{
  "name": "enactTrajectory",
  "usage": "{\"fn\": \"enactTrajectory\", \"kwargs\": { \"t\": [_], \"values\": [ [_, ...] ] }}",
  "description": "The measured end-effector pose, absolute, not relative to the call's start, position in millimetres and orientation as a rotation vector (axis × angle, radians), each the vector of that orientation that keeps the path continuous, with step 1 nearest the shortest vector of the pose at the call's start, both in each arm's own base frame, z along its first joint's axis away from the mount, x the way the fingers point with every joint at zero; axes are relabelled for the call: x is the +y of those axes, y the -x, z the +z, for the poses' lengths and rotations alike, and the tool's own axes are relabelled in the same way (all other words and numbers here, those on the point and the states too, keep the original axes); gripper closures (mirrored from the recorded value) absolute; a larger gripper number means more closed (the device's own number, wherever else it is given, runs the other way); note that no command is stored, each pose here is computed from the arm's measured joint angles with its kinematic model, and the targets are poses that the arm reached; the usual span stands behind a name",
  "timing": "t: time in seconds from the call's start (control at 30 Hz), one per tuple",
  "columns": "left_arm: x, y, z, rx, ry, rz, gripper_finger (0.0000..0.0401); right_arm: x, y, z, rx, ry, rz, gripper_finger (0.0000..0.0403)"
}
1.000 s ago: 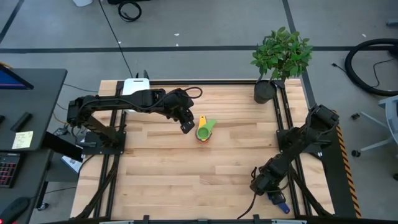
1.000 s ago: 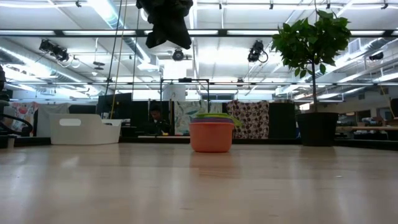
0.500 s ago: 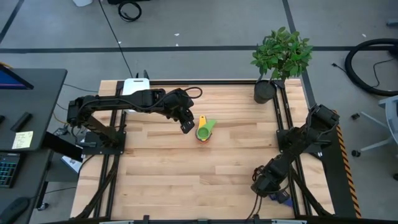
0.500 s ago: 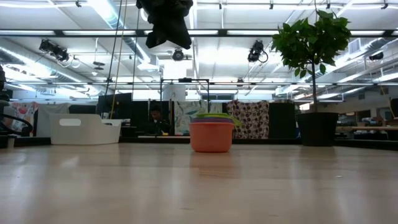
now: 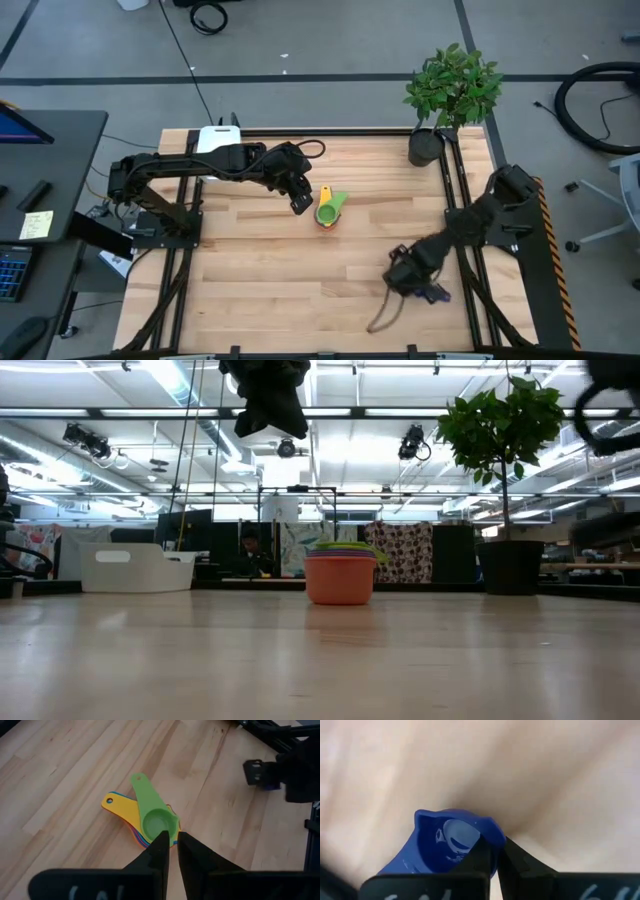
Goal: Nest measuring cups in basket
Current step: Stack the dark blue measuring cup on top of the green measuring cup
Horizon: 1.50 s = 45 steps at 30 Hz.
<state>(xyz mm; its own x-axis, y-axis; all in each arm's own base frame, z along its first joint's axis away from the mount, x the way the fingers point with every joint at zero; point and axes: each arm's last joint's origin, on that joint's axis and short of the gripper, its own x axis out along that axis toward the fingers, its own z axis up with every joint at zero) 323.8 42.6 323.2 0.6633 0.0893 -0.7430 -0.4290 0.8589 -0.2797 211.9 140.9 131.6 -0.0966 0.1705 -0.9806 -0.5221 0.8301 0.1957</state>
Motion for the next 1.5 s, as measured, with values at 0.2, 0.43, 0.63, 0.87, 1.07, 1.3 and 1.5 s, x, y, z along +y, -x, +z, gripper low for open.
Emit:
{"fn": "enactTrajectory", "kwargs": {
  "t": [0.2, 0.43, 0.63, 0.87, 1.07, 1.3, 1.5],
  "values": [
    [43, -324, 323, 0.798, 0.460, 0.305, 0.0358, 109, -239, 141, 1.567, 0.126, 0.353, 0.0387],
    [43, -324, 323, 0.798, 0.458, 0.303, 0.0358, 72, -266, 154, 1.518, -0.101, 0.130, 0.0387],
    [43, -324, 323, 0.802, 0.429, 0.291, 0.0358, 31, -285, 166, 1.444, -0.446, -0.213, 0.0387],
    [42, -320, 320, 0.853, 0.426, 0.299, 0.0358, -6, -301, 186, 1.307, -0.715, -0.464, 0.0387],
    [41, -313, 314, 0.957, 0.360, 0.281, 0.0358, -21, -309, 211, 1.268, -0.824, -0.553, 0.0387],
    [41, -307, 311, 1.034, 0.249, 0.228, 0.0358, -20, -306, 262, 1.330, -0.765, -0.696, 0.0387],
    [41, -307, 311, 1.043, 0.193, 0.207, 0.0358, -18, -304, 295, 1.258, -0.729, -0.830, 0.0387]
  ]
}}
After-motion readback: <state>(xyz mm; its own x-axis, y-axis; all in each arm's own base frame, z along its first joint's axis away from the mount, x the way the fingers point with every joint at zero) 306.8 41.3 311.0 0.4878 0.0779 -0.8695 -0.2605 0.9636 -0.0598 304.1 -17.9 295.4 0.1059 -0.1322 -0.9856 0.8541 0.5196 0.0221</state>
